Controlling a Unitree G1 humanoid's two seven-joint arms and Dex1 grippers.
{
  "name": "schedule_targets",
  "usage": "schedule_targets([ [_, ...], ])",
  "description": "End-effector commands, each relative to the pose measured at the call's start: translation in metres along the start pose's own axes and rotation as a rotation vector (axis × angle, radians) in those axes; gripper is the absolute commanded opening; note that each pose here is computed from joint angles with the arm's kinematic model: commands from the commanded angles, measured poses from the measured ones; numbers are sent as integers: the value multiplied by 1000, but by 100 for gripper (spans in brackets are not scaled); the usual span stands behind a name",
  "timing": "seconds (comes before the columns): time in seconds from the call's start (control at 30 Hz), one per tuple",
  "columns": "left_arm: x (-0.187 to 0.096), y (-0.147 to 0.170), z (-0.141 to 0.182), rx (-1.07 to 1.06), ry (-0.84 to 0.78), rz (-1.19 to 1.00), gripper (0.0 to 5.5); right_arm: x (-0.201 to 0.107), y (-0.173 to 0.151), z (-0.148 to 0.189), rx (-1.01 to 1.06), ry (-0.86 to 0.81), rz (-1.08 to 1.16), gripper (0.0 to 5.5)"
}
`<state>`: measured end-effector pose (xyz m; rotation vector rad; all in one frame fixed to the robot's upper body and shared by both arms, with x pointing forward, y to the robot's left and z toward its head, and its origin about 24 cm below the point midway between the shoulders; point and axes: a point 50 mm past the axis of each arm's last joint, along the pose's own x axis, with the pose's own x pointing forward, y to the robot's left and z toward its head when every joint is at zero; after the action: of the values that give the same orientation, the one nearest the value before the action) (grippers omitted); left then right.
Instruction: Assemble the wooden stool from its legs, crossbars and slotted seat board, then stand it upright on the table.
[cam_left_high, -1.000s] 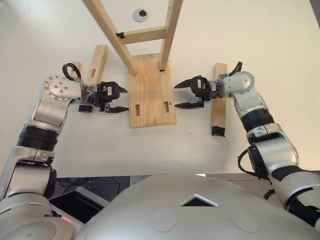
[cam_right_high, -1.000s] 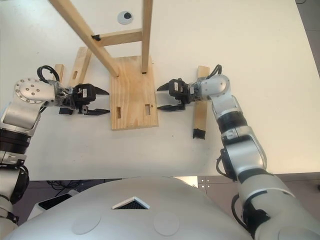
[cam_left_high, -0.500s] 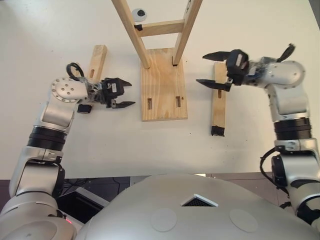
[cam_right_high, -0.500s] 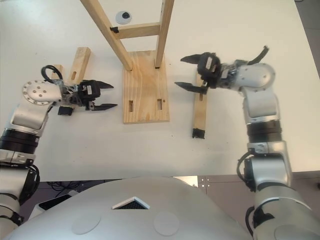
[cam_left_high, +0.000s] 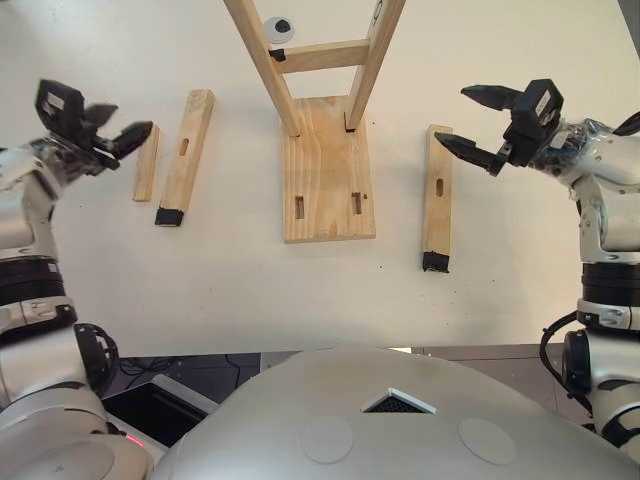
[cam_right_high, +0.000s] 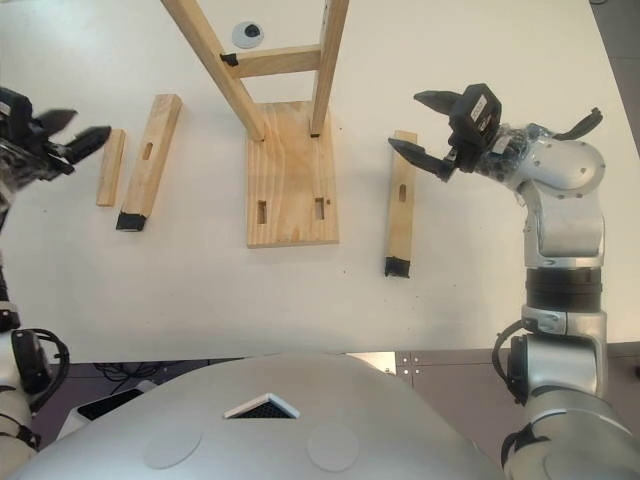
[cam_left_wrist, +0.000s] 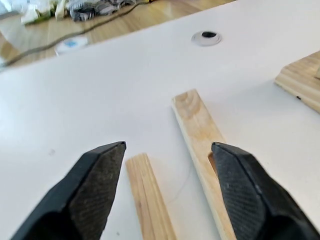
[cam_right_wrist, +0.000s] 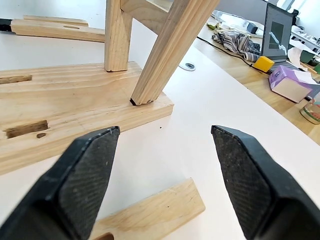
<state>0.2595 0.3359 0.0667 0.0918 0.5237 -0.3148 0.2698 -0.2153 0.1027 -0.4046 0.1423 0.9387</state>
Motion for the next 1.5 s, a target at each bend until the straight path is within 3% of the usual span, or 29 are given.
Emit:
schedule_targets([
  [0.03, -5, 3, -24, -61, 75, 72, 316, 0, 4, 2, -3, 7, 31, 339],
  [0.33, -17, -7, -53, -108, 170, 114, 316, -1, 9, -4, 7, 26, 30, 339],
  [0.73, -16, -11, -67, -161, 247, 152, 142, 0, 10, -5, 7, 37, 21, 339],
  [0.8, -10, -6, -49, -47, 125, 219, 125, -1, 3, 2, 2, -7, -31, 339],
  [0.83, -6, -3, -24, 23, -26, 282, 125, -1, -6, 9, 11, -56, -101, 339],
  [0.87, -4, -5, 21, 77, -276, 307, 125, 0, -20, 21, 42, -144, -208, 339],
  [0.97, -21, -54, 134, 239, -891, 158, 125, -4, -44, 62, 268, -468, -355, 339],
  [1.03, -27, -99, 168, 346, -1073, -20, 125, -6, -41, 93, 412, -672, -262, 339],
  [1.13, -34, -141, 185, 428, -1178, -177, 125, -5, -27, 136, 504, -841, -87, 339],
  [1.23, -31, -160, 182, 488, -1169, -246, 125, 0, -7, 168, 471, -876, -5, 339],
  [1.5, -22, -191, 165, 498, -1131, -381, 125, 23, 19, 191, 432, -848, 53, 339],
])
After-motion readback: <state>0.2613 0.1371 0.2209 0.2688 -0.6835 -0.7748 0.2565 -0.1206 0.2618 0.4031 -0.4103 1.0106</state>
